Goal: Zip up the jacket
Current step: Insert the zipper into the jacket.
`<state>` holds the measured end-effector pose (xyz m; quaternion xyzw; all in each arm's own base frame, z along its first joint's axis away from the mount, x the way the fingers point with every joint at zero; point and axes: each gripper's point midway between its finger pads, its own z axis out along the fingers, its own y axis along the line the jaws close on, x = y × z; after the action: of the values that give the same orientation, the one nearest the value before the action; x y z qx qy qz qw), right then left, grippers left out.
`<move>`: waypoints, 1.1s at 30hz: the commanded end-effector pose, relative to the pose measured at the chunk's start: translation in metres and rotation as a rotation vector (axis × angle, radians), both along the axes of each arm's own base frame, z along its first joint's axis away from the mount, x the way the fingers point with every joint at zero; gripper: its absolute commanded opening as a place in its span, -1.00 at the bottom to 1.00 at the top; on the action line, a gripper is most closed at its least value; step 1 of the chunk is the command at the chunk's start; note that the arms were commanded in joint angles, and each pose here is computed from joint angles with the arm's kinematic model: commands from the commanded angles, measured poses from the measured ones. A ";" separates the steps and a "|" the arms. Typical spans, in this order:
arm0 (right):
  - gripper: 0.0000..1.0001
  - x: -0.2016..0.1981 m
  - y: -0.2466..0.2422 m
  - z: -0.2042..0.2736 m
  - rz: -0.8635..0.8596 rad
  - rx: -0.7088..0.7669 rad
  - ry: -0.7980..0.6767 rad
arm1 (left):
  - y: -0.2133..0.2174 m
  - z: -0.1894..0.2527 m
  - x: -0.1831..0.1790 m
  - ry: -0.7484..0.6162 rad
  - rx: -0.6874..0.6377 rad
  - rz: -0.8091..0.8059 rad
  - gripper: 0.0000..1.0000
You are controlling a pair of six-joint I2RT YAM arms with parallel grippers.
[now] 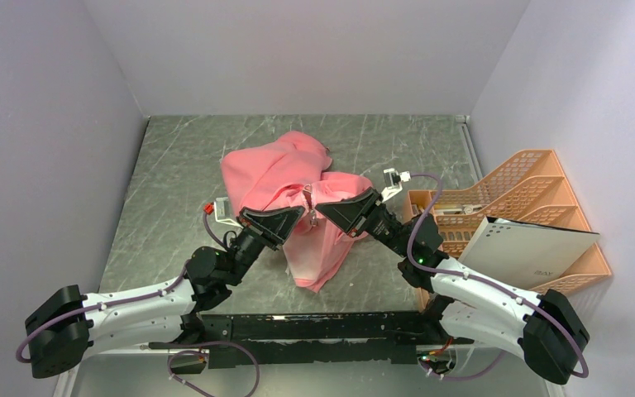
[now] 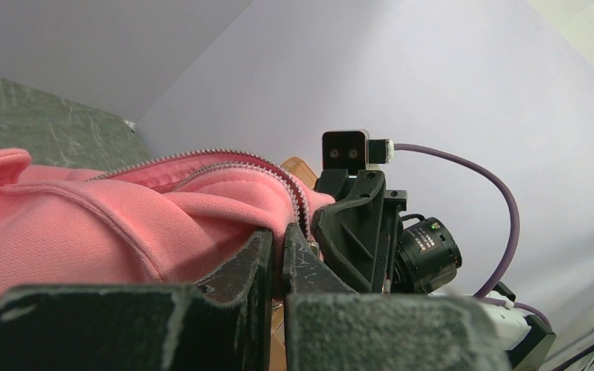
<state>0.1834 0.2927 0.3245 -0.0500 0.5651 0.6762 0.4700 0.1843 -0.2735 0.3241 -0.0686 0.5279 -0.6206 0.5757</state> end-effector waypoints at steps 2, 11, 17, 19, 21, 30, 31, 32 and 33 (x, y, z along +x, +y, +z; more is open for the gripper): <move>-1.00 -0.004 -0.003 0.019 0.007 0.052 -0.045 | 0.007 0.027 -0.010 -0.057 -0.083 -0.025 -0.90; -1.00 -0.004 -0.002 0.019 0.006 0.048 -0.045 | 0.005 0.028 -0.011 -0.060 -0.085 -0.033 -0.90; -1.00 -0.003 -0.002 0.018 0.001 0.042 -0.041 | 0.005 0.029 -0.012 -0.065 -0.084 -0.034 -0.90; -1.00 -0.002 -0.002 0.018 -0.002 0.040 -0.038 | 0.004 0.029 -0.012 -0.069 -0.080 -0.038 -0.90; -1.00 -0.001 -0.003 0.018 -0.009 0.042 -0.036 | 0.003 0.029 -0.013 -0.070 -0.077 -0.043 -0.90; -1.00 0.000 -0.006 0.022 -0.025 0.057 -0.043 | 0.001 0.025 -0.012 -0.064 -0.070 -0.047 -0.90; -1.00 0.000 -0.006 0.022 -0.025 0.056 -0.043 | 0.001 0.025 -0.012 -0.064 -0.071 -0.047 -0.90; -1.00 0.001 -0.006 0.022 -0.027 0.057 -0.043 | 0.001 0.024 -0.012 -0.064 -0.070 -0.047 -0.90; -1.00 0.001 -0.006 0.022 -0.029 0.057 -0.042 | 0.001 0.024 -0.012 -0.064 -0.070 -0.047 -0.90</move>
<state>0.1863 0.2930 0.3204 -0.0434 0.5727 0.6714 0.4683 0.1820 -0.2758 0.3237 -0.0610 0.5284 -0.6238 0.5727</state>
